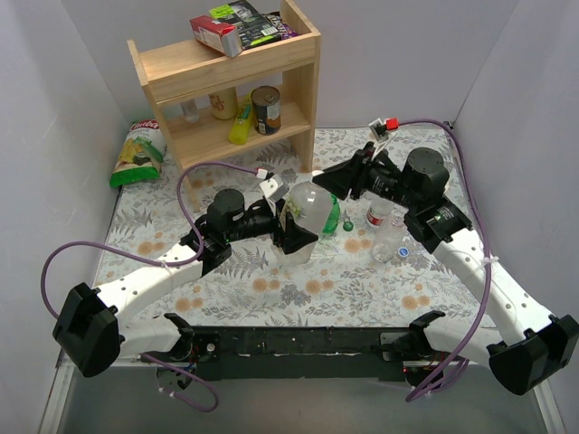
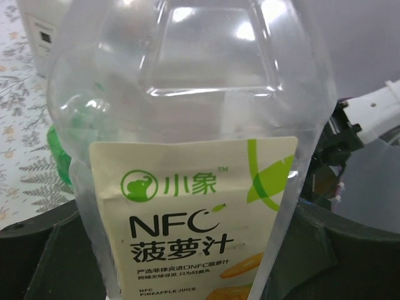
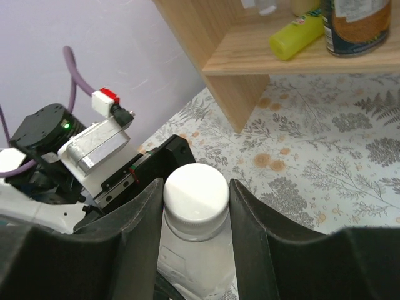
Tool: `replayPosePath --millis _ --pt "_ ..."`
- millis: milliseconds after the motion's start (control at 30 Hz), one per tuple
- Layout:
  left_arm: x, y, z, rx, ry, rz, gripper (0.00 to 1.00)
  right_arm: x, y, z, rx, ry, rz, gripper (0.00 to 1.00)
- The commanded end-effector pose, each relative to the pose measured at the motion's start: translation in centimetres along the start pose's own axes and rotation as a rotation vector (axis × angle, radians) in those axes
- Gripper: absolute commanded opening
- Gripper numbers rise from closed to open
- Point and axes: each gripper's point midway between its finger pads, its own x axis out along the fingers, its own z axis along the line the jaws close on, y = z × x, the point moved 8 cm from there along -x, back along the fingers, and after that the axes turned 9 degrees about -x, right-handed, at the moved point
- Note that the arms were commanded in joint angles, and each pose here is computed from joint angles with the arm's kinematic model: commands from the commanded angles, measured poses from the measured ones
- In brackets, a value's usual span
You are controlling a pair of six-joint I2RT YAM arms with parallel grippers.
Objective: Unscrew the bottle caps
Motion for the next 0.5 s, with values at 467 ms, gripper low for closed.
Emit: replayPosePath --millis 467 --pt "-1.3 -1.7 -6.1 0.145 0.524 0.007 0.3 -1.7 0.7 2.5 -0.249 -0.351 0.015 0.01"
